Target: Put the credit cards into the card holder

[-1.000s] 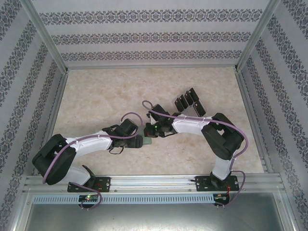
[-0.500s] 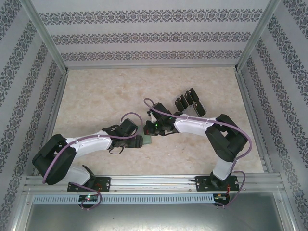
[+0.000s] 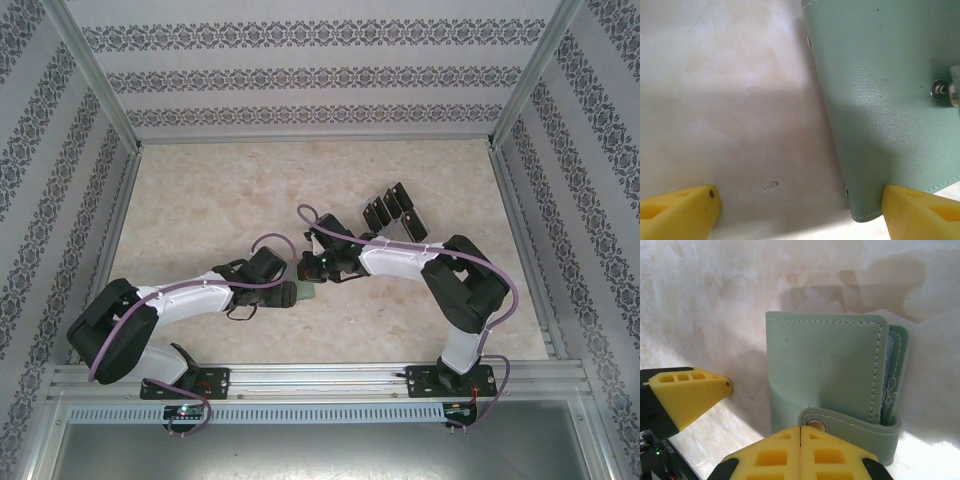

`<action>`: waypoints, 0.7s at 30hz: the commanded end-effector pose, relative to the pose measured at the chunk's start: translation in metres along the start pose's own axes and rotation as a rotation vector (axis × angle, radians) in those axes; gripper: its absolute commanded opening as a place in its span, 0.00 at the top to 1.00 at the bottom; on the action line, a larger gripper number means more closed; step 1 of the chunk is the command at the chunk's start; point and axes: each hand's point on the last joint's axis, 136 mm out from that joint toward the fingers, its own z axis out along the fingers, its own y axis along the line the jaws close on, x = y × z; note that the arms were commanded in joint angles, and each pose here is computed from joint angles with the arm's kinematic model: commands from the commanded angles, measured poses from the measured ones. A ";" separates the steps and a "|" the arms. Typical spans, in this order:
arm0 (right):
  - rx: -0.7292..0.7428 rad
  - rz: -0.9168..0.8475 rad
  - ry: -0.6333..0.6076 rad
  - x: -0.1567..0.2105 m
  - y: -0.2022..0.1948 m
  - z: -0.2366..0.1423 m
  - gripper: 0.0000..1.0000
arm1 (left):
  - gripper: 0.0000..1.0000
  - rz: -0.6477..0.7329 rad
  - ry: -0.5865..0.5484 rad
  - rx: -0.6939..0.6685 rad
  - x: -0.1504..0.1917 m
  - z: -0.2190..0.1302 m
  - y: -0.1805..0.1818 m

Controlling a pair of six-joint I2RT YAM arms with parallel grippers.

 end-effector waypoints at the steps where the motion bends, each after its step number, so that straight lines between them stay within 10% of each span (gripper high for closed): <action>1: -0.018 0.005 0.004 -0.004 0.006 0.005 1.00 | 0.14 0.018 0.092 -0.022 0.026 0.016 0.009; 21: 0.131 0.095 0.049 0.011 -0.051 0.027 1.00 | 0.14 0.017 0.089 -0.009 0.027 0.014 0.008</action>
